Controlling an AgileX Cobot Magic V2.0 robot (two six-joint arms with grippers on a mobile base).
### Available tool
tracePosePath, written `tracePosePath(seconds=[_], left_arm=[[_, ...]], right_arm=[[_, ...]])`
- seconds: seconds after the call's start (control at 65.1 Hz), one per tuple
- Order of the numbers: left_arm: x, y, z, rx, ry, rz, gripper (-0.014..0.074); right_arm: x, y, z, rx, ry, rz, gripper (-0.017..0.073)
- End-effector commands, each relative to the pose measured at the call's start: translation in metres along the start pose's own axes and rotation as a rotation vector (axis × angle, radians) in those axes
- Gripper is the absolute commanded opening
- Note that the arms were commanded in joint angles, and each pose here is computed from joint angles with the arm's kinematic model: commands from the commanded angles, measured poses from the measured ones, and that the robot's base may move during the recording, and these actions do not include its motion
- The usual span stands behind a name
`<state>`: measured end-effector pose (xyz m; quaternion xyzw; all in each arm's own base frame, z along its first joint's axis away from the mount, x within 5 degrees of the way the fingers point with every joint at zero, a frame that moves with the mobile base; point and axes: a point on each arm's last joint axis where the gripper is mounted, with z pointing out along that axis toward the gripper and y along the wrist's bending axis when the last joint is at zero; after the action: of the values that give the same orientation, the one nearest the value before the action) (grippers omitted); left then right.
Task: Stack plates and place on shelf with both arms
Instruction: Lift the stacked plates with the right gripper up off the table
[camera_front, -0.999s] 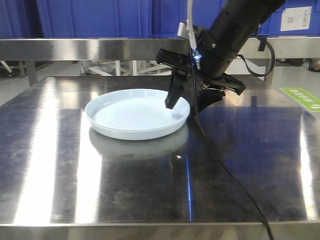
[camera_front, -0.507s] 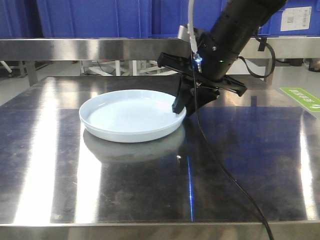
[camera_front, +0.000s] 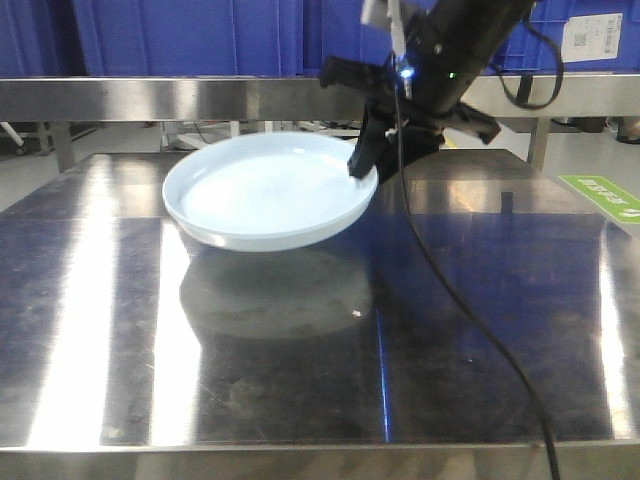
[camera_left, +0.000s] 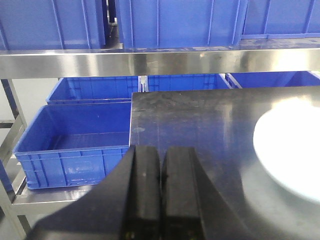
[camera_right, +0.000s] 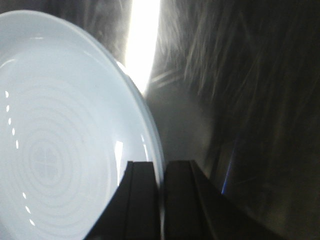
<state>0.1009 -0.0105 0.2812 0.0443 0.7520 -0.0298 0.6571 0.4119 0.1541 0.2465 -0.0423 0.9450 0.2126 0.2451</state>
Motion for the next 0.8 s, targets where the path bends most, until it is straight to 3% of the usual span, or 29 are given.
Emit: tracePosePath(seconds=[0.0,0.2,0.384,0.507,0.784], left_arm=[[-0.017,0.001,-0.001,-0.005,-0.110,-0.006,0.0083],[-0.017,0.001,-0.001,-0.005,-0.110,-0.006,0.0083],[-0.017,0.001,-0.001,-0.005,-0.110,-0.006,0.0083],[-0.017,0.001,-0.001,-0.005,-0.110,-0.006,0.0083],[-0.017,0.001,-0.001,-0.005,-0.110,-0.006,0.0083]], right_arm=[[-0.021,0.016,-0.046,-0.019,-0.185,-0.053,0.0048],[-0.019,0.014,-0.079,0.026,-0.396,-0.105,0.0048],[0.005,0.006,-0.107,0.066,-0.596,-0.137,0.0048],[0.030,-0.008,-0.125,0.094,-0.712,-0.122,0.0048],[0.081,-0.043,-0.153,0.176,-0.821,-0.074,0.0048]])
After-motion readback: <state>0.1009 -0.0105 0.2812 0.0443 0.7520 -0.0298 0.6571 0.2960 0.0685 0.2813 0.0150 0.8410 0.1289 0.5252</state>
